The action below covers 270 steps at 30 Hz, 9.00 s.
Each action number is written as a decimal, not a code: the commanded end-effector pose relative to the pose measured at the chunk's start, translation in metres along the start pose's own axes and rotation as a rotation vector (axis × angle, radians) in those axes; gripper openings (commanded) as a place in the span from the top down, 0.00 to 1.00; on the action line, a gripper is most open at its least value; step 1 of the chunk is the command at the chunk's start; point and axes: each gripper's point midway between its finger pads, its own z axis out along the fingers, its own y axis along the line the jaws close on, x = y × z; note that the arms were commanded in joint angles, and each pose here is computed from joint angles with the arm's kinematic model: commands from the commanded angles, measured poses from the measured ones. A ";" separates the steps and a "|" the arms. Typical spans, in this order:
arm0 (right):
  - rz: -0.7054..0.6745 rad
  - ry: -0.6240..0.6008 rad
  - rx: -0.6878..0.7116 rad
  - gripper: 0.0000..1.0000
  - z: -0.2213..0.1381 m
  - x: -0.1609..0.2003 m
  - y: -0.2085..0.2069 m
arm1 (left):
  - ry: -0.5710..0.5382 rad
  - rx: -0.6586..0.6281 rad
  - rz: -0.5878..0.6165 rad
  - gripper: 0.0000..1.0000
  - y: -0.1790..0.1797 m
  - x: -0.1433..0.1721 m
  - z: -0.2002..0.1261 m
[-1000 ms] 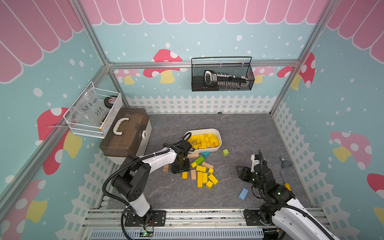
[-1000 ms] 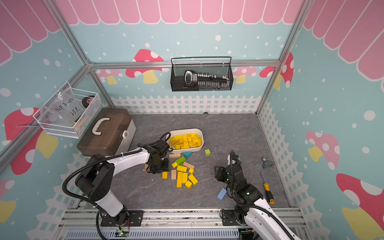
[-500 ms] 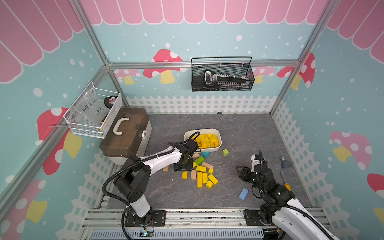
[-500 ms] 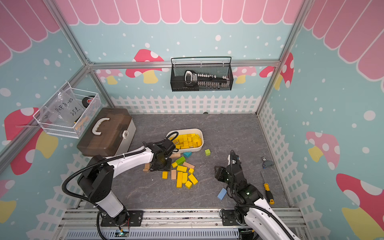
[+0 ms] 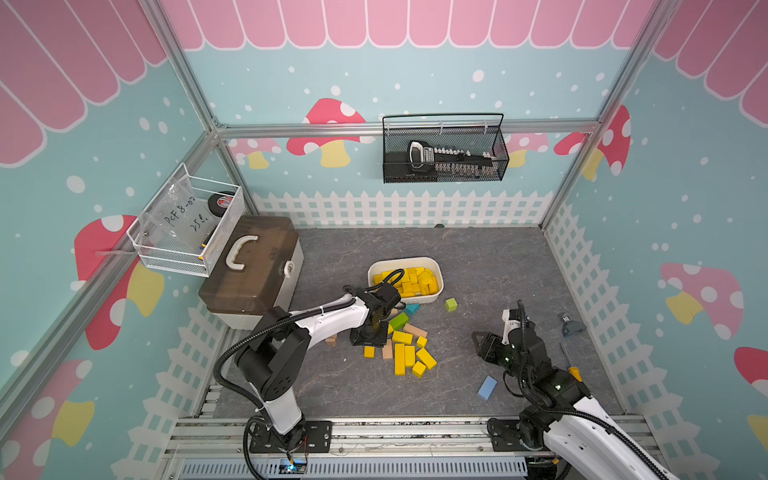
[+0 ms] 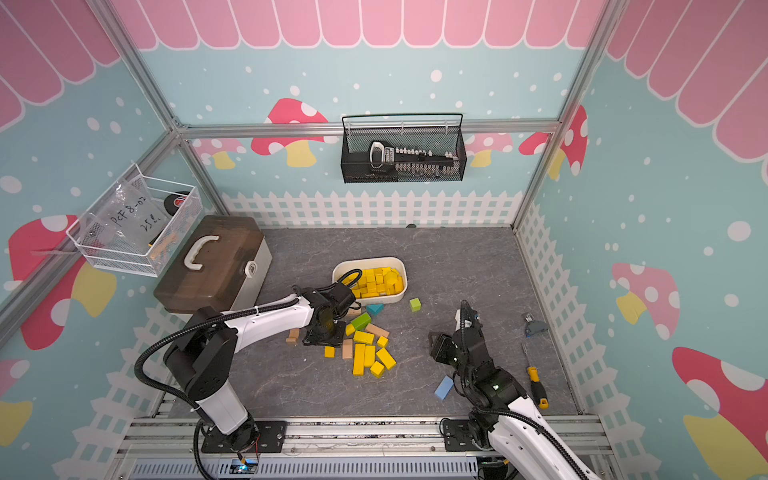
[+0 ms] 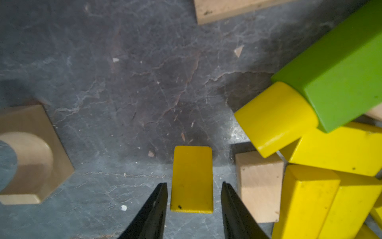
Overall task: Pick out the yellow building blocks
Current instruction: Pick up the building block from the center of the board, then place the building block in the storage box, then pick up the building block from the center of the board, then place the building block in the storage box, then pick up the building block from the center of the board.
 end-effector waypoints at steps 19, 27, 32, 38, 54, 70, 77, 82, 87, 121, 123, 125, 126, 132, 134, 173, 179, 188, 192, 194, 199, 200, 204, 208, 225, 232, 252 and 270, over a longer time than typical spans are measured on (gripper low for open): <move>0.009 0.007 0.011 0.41 0.002 0.004 -0.005 | -0.004 0.036 0.034 0.79 -0.004 0.005 -0.009; 0.006 0.009 0.011 0.41 0.002 0.004 -0.005 | -0.078 0.063 0.039 0.75 -0.007 -0.023 -0.048; -0.001 0.011 0.017 0.41 0.001 0.004 -0.006 | -0.101 0.091 0.039 0.75 -0.014 -0.051 -0.068; -0.004 0.014 0.026 0.41 0.002 0.003 -0.007 | -0.128 0.123 0.012 0.75 -0.016 -0.097 -0.081; -0.013 0.028 0.045 0.41 0.009 0.003 -0.009 | -0.135 0.142 -0.055 0.75 -0.015 -0.208 -0.063; -0.003 0.023 0.047 0.41 0.009 0.001 -0.010 | -0.074 0.071 -0.049 0.70 0.002 -0.220 -0.024; -0.001 0.026 0.044 0.41 0.009 0.002 -0.010 | -0.121 0.064 -0.051 0.55 0.007 -0.223 -0.045; 0.001 0.030 0.042 0.41 0.009 0.002 -0.010 | -0.204 0.093 -0.034 0.40 0.009 -0.222 -0.076; -0.022 0.063 -0.011 0.41 0.014 0.005 0.002 | -0.307 0.179 -0.037 0.38 0.014 -0.222 -0.104; -0.487 0.530 0.082 0.42 0.112 0.074 0.108 | -0.714 0.682 -0.087 0.00 0.036 -0.218 -0.232; -0.486 0.539 0.094 0.42 0.114 0.076 0.106 | -0.710 0.689 -0.103 0.00 0.039 -0.222 -0.229; -0.488 0.556 0.107 0.41 0.116 0.078 0.105 | -0.709 0.671 -0.127 0.00 0.044 -0.224 -0.225; -0.493 0.569 0.120 0.41 0.118 0.080 0.103 | -0.712 0.656 -0.140 0.00 0.047 -0.225 -0.223; -0.498 0.599 0.155 0.43 0.120 0.085 0.096 | -0.757 0.567 -0.171 0.00 0.062 -0.227 -0.220; -0.497 0.600 0.168 0.44 0.120 0.086 0.093 | -0.758 0.562 -0.179 0.00 0.063 -0.227 -0.219; -0.444 0.573 0.245 0.76 0.107 0.082 0.075 | -0.876 0.231 -0.094 0.00 0.076 -0.199 -0.238; -0.440 0.522 0.222 0.80 0.102 0.068 0.083 | -0.879 0.249 -0.073 0.00 0.072 -0.200 -0.238; -0.460 0.410 0.140 0.80 0.101 0.017 0.132 | -0.862 0.393 -0.037 0.01 0.047 -0.199 -0.242; -0.461 0.408 0.096 0.80 0.119 -0.002 0.162 | -0.885 0.422 -0.034 0.00 0.044 -0.198 -0.243; -0.468 0.402 0.083 0.80 0.129 -0.011 0.176 | -0.895 0.425 -0.039 0.00 0.044 -0.199 -0.242; -0.450 0.411 0.018 0.81 0.160 -0.022 0.210 | -0.925 0.420 -0.042 0.00 0.048 -0.197 -0.252; -0.438 0.420 0.001 0.81 0.167 -0.023 0.216 | -0.938 0.410 -0.050 0.00 0.050 -0.196 -0.255; -0.402 0.467 -0.049 0.81 0.195 -0.015 0.233 | -0.950 0.366 -0.078 0.00 0.063 -0.195 -0.257; -0.378 0.495 -0.079 0.81 0.212 -0.009 0.244 | -0.917 0.334 -0.090 0.00 0.069 -0.195 -0.254; -0.338 0.547 -0.101 0.69 0.236 0.008 0.250 | -0.932 0.329 -0.190 0.00 0.096 -0.199 -0.251; -0.342 0.539 -0.105 0.61 0.233 0.004 0.252 | -0.921 0.336 -0.187 0.00 0.095 -0.199 -0.248; -0.370 0.498 -0.160 0.62 0.129 0.024 0.225 | -0.923 0.477 -0.154 0.00 0.073 -0.200 -0.247; -0.412 0.602 -0.094 0.41 0.155 0.105 0.196 | -0.863 0.472 -0.153 0.00 0.070 -0.201 -0.238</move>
